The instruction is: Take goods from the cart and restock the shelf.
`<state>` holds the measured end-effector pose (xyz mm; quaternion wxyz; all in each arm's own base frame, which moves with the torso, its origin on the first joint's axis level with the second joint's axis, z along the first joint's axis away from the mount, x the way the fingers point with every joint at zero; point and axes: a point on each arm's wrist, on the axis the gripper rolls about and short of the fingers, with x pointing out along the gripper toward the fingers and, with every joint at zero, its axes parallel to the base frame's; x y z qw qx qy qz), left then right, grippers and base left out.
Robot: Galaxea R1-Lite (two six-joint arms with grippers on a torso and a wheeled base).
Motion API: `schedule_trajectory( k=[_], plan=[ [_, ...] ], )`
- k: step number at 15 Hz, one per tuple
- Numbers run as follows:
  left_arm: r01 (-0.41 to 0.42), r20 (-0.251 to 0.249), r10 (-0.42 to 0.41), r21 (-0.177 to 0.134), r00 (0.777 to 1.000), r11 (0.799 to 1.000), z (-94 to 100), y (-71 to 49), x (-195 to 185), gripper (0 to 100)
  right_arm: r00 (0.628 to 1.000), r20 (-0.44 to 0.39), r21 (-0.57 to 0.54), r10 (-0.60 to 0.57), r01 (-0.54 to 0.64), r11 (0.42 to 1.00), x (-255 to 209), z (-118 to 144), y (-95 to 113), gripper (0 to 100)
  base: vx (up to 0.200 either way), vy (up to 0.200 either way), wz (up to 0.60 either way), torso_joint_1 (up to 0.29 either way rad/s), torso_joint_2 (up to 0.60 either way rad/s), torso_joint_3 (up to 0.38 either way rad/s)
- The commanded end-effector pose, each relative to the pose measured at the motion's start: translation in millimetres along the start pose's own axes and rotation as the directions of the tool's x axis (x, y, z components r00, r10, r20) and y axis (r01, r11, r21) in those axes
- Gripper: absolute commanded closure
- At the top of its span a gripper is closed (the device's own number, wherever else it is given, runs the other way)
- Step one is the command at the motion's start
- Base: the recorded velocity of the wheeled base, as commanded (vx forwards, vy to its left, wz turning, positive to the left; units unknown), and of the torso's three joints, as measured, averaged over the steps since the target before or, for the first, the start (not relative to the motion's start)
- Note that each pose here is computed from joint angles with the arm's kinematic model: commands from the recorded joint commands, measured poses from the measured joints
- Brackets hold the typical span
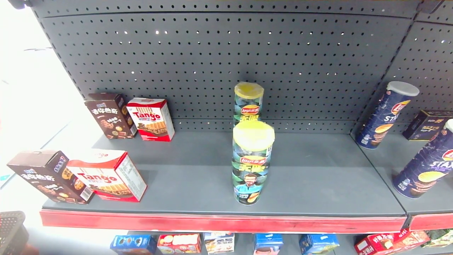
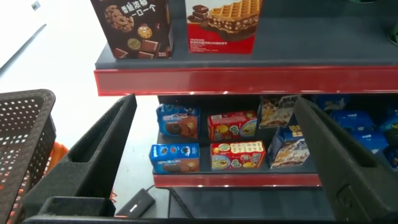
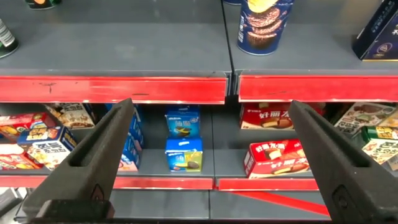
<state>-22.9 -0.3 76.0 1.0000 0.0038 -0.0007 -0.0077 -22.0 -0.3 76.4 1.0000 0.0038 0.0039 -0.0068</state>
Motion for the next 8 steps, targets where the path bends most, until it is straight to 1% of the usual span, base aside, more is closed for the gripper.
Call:
schedule_trajectory(
  k=[1, 8],
  plan=[
    [0.0, 0.0, 0.0, 0.0, 1.0, 1.0, -0.1, 0.0, 0.0, 0, 1.0, -0.003, 0.0, 0.0, 0.0, 1.0, 0.2, -0.3, 0.0, 0, 0.0, 0.0, 0.0, 0.0, 0.0, 0.0],
    [-0.002, -0.001, 0.002, 0.0, 1.0, 1.0, -0.5, 0.0, 0.1, 0, 1.0, -0.001, 0.0, 0.0, 0.0, 1.0, 0.1, 0.1, 0.0, 0, 0.0, 0.0, 0.0, 0.0, 0.0, 0.0]
  ],
)
